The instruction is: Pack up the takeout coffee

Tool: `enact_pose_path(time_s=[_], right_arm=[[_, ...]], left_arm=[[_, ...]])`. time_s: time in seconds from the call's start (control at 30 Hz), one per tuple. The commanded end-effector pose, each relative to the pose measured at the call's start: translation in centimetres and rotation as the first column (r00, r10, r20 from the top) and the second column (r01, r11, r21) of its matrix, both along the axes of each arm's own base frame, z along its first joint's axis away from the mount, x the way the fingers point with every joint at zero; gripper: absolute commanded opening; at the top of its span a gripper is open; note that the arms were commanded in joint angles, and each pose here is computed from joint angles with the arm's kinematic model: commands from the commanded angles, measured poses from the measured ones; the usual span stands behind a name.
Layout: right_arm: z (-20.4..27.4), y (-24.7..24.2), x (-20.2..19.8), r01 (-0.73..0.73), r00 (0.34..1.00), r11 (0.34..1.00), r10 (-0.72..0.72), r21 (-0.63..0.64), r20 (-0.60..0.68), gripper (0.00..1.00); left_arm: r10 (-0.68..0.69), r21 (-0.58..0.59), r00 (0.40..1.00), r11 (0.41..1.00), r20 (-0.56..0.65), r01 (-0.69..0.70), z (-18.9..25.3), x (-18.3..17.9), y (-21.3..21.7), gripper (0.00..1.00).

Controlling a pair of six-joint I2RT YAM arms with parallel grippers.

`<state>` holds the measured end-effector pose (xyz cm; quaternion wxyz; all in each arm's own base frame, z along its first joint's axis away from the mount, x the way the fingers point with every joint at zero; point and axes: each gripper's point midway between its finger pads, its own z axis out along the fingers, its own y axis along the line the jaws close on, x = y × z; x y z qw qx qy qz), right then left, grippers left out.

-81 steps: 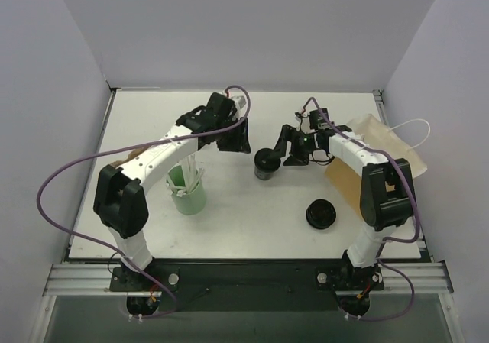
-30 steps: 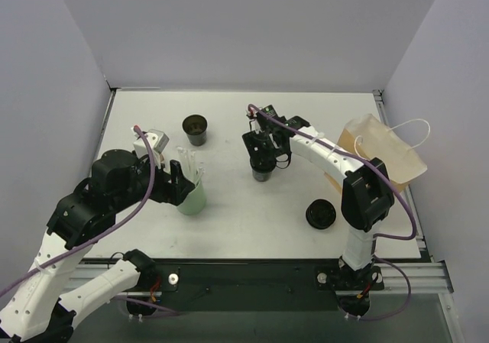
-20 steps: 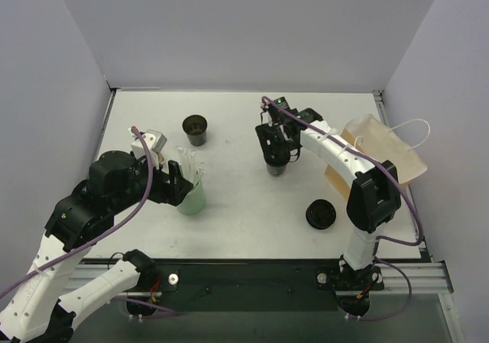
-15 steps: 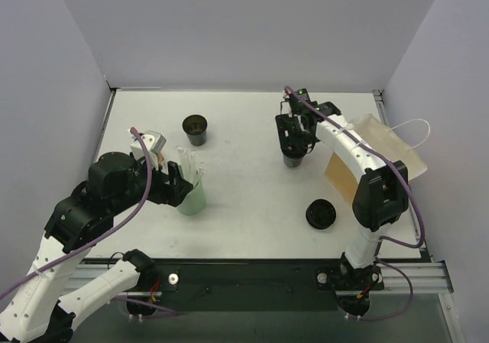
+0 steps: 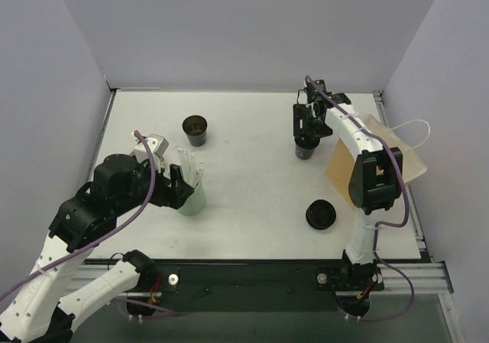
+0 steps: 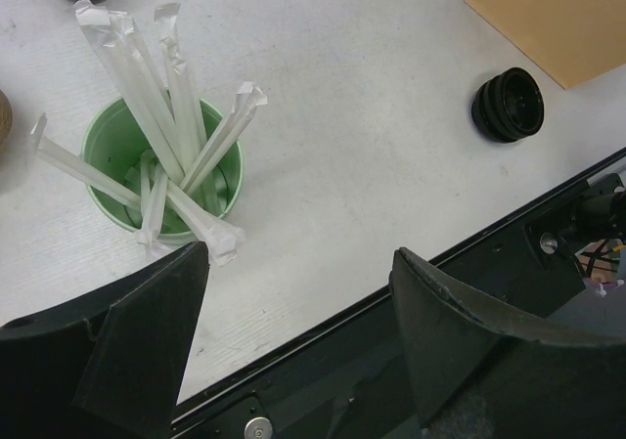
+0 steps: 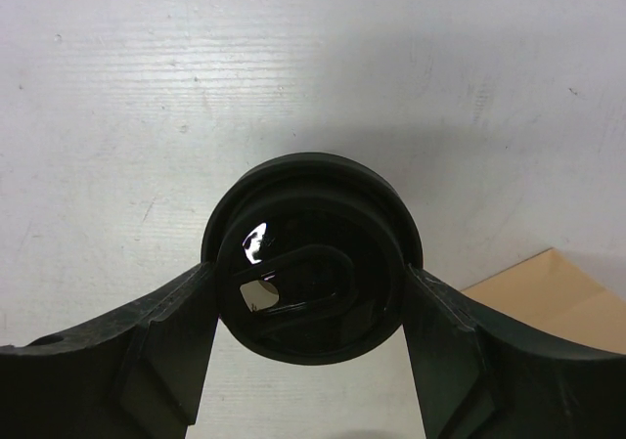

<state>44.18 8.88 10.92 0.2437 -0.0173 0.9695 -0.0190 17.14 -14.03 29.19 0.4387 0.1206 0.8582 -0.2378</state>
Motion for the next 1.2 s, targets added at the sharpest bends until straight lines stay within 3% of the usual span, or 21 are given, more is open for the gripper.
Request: enact_pose_path(time_s=[0.0,0.23,0.67,0.7,0.87,1.0,1.17], right_arm=[[0.6,0.4,0.8,0.011,1.000,1.000,-0.011,0.020,0.013,0.64],[2.7,0.0,0.7,0.016,0.998,1.000,-0.017,0.015,0.060,0.80],[11.9,0.9,-1.1,-0.021,0.977,0.997,0.005,0.071,0.215,0.85],[14.9,1.2,-2.2,-0.038,0.963,0.996,0.014,0.084,0.270,0.85],[19.2,-0.6,-7.2,-0.035,0.945,0.997,0.012,0.064,0.327,0.84],[17.9,-4.0,-11.0,0.033,0.968,0.999,-0.025,-0.028,0.250,0.84],[18.2,-8.3,-13.4,0.200,0.945,0.979,-0.186,-0.026,0.270,0.82]], left_arm=[[0.000,-0.035,1.000,0.999,0.028,0.001,0.9,0.2,-0.3,0.85],[-0.003,-0.043,1.000,0.999,0.030,0.004,1.2,0.0,-0.3,0.85],[-0.015,-0.045,0.999,0.999,0.028,0.016,1.5,-0.9,0.0,0.87],[-0.021,-0.050,1.000,0.999,0.020,0.022,1.4,-1.1,0.0,0.90],[-0.011,-0.085,1.000,0.996,0.029,0.014,1.4,-1.8,0.3,0.97],[-0.012,-0.111,1.000,0.994,0.021,0.014,1.0,-2.8,0.6,0.97],[0.008,-0.115,1.000,0.993,-0.001,-0.008,0.9,-3.4,1.1,0.97]])
